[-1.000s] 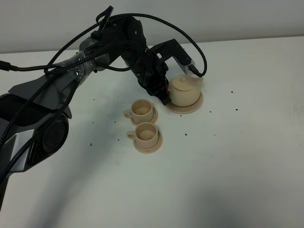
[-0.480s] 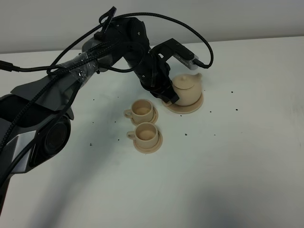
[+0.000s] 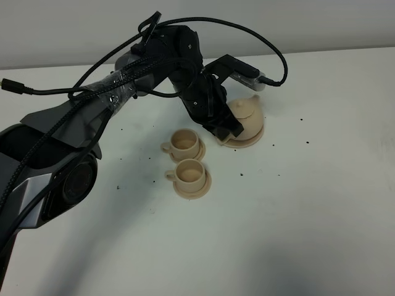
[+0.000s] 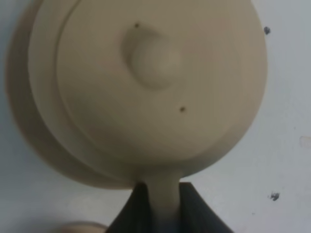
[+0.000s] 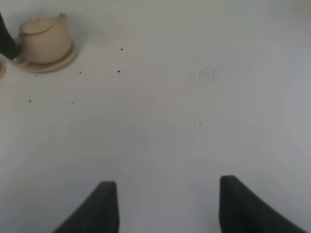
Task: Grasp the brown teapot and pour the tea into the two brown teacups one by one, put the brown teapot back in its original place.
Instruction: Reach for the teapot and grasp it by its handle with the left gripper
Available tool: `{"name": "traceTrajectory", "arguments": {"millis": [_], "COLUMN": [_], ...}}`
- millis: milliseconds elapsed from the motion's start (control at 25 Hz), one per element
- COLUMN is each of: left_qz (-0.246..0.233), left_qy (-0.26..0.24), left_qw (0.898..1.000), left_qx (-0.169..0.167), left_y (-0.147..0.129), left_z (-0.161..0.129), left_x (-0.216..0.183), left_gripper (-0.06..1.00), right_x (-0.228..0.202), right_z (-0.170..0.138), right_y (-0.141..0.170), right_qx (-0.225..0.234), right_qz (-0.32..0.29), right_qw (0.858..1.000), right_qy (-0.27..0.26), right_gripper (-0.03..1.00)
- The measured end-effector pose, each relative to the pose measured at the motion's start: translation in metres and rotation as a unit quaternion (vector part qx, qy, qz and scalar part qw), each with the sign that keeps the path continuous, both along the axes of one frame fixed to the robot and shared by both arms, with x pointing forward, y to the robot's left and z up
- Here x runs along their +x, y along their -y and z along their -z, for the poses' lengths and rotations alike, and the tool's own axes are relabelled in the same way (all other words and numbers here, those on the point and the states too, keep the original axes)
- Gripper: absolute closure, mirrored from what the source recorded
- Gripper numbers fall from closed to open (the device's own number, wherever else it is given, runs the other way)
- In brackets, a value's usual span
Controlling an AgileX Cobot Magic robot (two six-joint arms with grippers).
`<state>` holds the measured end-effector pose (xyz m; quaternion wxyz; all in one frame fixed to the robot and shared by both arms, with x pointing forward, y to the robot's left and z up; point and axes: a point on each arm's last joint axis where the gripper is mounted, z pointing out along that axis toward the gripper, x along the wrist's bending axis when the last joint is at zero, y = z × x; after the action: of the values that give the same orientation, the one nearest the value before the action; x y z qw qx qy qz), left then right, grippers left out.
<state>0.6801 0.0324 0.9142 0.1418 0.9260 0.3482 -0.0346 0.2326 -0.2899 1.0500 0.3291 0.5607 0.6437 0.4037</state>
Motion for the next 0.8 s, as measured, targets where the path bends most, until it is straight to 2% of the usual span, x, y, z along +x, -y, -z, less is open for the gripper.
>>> {"name": "traceTrajectory", "arguments": {"millis": [360,640,800], "left_qz": [-0.034,-0.049,-0.064], "left_qy": [-0.029,-0.042,-0.053], "left_qw": [0.999,0.998,0.996], "left_qx": [0.008,0.014,0.029], "left_y": [0.0041,0.0054,0.003], "left_z": [-0.0009,-0.0007,-0.0014], "left_x": [-0.0063,-0.0092,-0.0105], "left_gripper": [0.7,0.69,0.69], "right_x": [0.0,0.0,0.0], "right_z": [0.0,0.0,0.0], "right_y": [0.0,0.0,0.0], "right_qx": [0.0,0.0,0.0], "right_qz": [0.0,0.0,0.0], "right_qw": [1.0,1.0,1.0], "right_qy": [0.0,0.0,0.0], "right_gripper": [0.48,0.48,0.48]}}
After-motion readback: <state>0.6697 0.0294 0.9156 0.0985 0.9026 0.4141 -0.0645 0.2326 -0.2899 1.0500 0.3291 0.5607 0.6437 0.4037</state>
